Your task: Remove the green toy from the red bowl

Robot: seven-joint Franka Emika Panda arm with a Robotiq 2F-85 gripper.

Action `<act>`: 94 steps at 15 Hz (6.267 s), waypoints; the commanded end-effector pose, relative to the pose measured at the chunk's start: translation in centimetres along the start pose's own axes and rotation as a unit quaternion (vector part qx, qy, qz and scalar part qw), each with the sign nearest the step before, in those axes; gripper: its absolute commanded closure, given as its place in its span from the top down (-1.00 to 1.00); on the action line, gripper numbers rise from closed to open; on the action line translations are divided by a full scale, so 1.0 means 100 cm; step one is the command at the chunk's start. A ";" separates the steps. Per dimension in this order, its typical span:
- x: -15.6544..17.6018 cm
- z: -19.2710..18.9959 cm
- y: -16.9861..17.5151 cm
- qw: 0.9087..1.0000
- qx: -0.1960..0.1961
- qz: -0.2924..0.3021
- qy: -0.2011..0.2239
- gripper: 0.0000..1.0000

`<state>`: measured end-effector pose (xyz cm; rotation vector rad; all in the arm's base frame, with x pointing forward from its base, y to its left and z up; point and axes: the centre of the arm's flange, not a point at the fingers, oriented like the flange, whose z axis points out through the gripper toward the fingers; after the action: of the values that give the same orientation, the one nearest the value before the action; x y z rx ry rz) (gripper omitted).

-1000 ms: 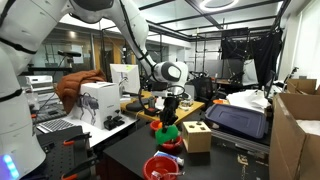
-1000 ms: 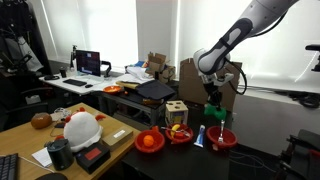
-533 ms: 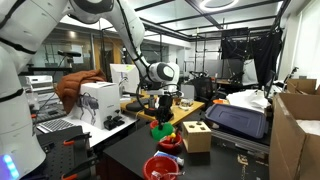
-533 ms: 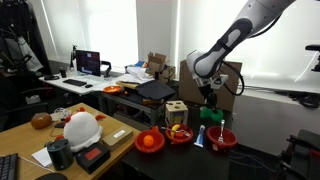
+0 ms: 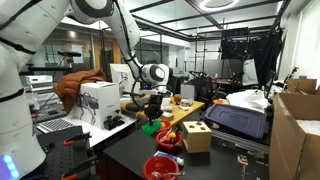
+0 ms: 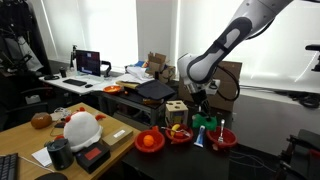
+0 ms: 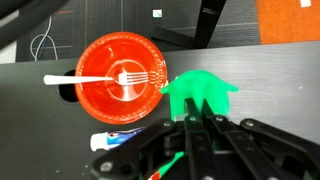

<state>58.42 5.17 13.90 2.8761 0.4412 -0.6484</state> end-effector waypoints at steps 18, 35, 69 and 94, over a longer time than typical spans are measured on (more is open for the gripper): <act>0.004 0.105 -0.133 0.972 0.049 -0.209 -0.092 -0.97; 0.021 0.123 -0.177 0.968 0.047 -0.245 0.001 -0.97; 0.010 0.027 -0.096 0.987 0.072 -0.134 0.054 1.00; -0.045 -0.226 0.049 0.980 -0.106 0.136 0.096 1.00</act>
<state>65.13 4.21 33.44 2.7839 0.1176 -0.2053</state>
